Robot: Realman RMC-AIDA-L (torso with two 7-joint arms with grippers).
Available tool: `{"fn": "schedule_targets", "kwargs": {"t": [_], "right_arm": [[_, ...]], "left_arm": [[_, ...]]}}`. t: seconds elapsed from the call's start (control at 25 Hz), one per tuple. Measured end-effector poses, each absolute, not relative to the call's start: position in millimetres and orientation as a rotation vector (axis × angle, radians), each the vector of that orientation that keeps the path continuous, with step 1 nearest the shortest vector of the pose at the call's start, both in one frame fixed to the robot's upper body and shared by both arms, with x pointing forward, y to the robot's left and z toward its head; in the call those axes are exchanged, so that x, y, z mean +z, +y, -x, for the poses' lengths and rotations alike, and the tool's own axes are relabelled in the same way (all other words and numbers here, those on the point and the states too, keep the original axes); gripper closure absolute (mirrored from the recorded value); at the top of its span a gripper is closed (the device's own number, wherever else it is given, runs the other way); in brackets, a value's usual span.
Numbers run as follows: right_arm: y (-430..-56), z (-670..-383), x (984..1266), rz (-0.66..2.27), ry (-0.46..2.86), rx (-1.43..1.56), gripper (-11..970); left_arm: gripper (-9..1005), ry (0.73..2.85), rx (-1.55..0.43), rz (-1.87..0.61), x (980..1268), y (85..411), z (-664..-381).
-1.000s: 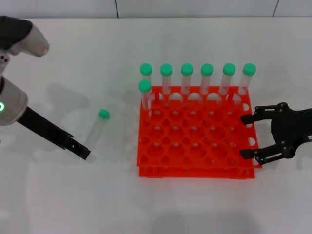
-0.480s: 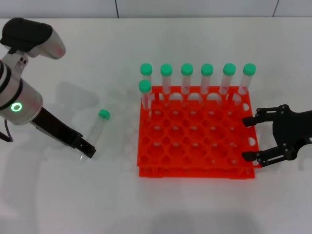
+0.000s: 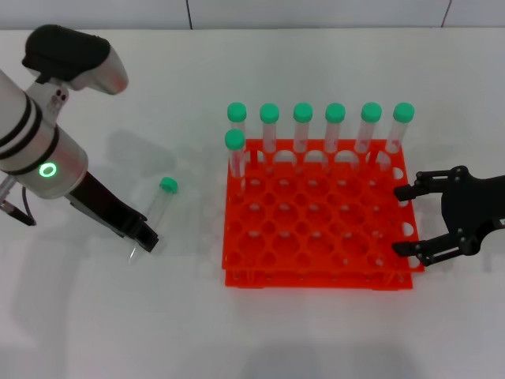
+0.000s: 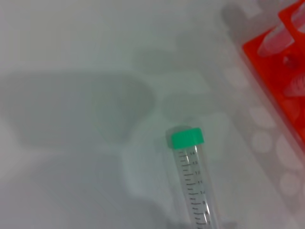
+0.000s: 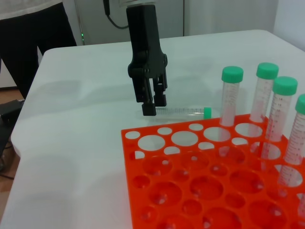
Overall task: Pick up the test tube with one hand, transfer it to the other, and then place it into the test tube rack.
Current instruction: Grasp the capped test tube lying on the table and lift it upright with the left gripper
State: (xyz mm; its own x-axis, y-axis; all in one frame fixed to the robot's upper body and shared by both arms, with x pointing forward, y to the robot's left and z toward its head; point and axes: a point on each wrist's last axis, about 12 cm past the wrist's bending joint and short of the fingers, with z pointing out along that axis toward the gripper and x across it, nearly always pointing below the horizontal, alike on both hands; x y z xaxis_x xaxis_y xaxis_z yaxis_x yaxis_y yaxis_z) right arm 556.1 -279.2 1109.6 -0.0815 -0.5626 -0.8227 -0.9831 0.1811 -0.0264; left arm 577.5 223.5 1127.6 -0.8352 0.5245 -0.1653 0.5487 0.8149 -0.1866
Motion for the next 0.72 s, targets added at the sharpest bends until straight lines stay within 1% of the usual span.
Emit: {"fn": "schedule_targets", "kwargs": {"t": [0.08,0.28,0.6,0.72], "right_arm": [[-279.4,-556.2,1109.7,1.470,1.741,0.741,103],[-279.9,-556.2,1109.5,1.469,1.742,0.740,103],[-278.4,-556.1,1109.1,1.470,1.739,0.742,103],[-277.9,-555.9,1108.8,1.471,1.739,0.744,103]], "left_arm": [[399,2.896,-0.340,-0.864,1126.9,221.3,-576.8],[482,2.902,-0.336,-0.857,1126.9,219.6,-576.9],[481,2.925,-0.320,-0.841,1120.7,216.9,-576.9],[481,2.936,-0.274,-0.849,1118.5,212.9,-577.7]]}}
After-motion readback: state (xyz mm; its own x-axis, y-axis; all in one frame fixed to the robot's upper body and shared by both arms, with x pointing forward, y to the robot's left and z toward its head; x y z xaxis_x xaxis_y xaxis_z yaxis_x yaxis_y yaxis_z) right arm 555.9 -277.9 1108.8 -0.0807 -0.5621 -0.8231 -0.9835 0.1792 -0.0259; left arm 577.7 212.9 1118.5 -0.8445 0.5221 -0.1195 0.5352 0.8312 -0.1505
